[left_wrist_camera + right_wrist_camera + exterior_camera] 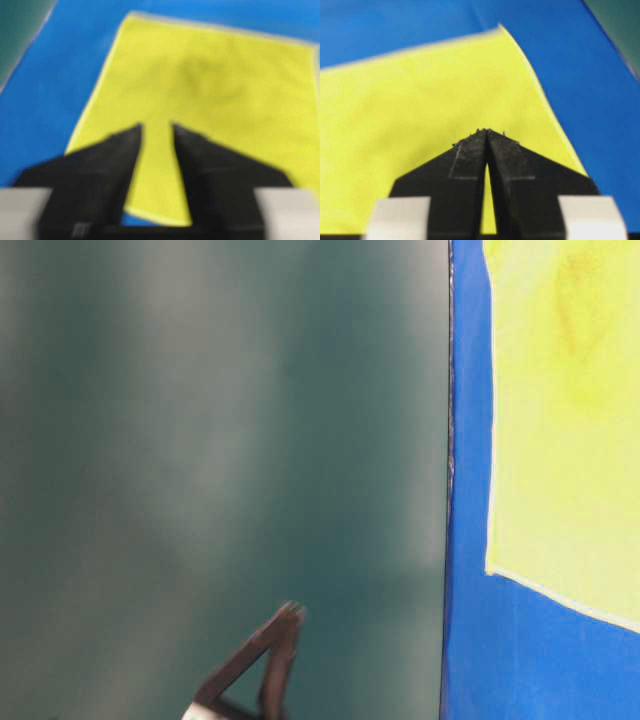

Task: Fold the yellow towel.
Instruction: 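Move both grippers to the towel's far corners and grasp them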

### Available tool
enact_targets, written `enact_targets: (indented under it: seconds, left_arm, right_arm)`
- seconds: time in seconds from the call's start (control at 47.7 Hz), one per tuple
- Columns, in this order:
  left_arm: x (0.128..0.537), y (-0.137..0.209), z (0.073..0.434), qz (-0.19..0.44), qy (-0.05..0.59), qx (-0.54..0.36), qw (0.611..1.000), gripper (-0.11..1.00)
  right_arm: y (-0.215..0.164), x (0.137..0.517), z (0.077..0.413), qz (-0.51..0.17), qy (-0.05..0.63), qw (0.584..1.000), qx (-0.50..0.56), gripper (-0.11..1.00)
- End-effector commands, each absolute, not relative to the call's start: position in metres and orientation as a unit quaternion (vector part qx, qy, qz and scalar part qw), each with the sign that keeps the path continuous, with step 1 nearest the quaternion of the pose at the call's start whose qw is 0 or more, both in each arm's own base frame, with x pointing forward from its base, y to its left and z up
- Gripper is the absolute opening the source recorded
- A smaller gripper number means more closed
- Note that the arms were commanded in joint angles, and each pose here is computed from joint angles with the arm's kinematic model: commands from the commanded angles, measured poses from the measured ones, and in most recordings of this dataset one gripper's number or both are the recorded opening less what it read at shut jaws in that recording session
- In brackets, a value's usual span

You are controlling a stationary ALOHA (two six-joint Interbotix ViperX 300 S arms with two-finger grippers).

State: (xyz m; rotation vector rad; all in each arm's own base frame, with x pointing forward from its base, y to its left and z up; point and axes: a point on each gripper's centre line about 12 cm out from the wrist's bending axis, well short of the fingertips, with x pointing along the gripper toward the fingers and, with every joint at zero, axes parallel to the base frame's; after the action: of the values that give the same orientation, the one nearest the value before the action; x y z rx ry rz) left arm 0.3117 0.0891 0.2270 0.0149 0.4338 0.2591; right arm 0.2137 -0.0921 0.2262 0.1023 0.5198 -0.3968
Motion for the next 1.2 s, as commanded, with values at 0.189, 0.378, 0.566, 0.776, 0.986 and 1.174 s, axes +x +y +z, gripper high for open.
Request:
enact_targets:
  seconds: [0.189, 0.378, 0.566, 0.776, 0.986, 1.174]
  left_arm:
    - [0.343, 0.151, 0.179, 0.186, 0.284, -0.016, 0.941, 0.83]
    - [0.357, 0.177, 0.145, 0.200, 0.316, -0.017, 0.927, 0.82]
    - [0.360, 0.196, 0.126, 0.213, 0.330, -0.022, 0.919, 0.82]
    - [0.359, 0.204, 0.101, 0.219, 0.353, -0.031, 0.909, 0.82]
    - [0.358, 0.205, 0.091, 0.217, 0.363, -0.034, 0.905, 0.81]
    - [0.361, 0.207, 0.092, 0.219, 0.360, -0.033, 0.906, 0.77]
  right_arm:
    - [-0.141, 0.222, 0.198, -0.254, 0.336, 0.905, 0.059, 0.64]
    - [-0.164, 0.230, 0.170, -0.265, 0.388, 0.881, 0.064, 0.58]
    - [-0.181, 0.235, 0.143, -0.268, 0.421, 0.864, 0.071, 0.58]
    - [-0.196, 0.235, 0.122, -0.277, 0.438, 0.851, 0.081, 0.58]
    - [-0.203, 0.233, 0.113, -0.284, 0.438, 0.849, 0.084, 0.57]
    - [-0.204, 0.234, 0.107, -0.282, 0.440, 0.848, 0.085, 0.55]
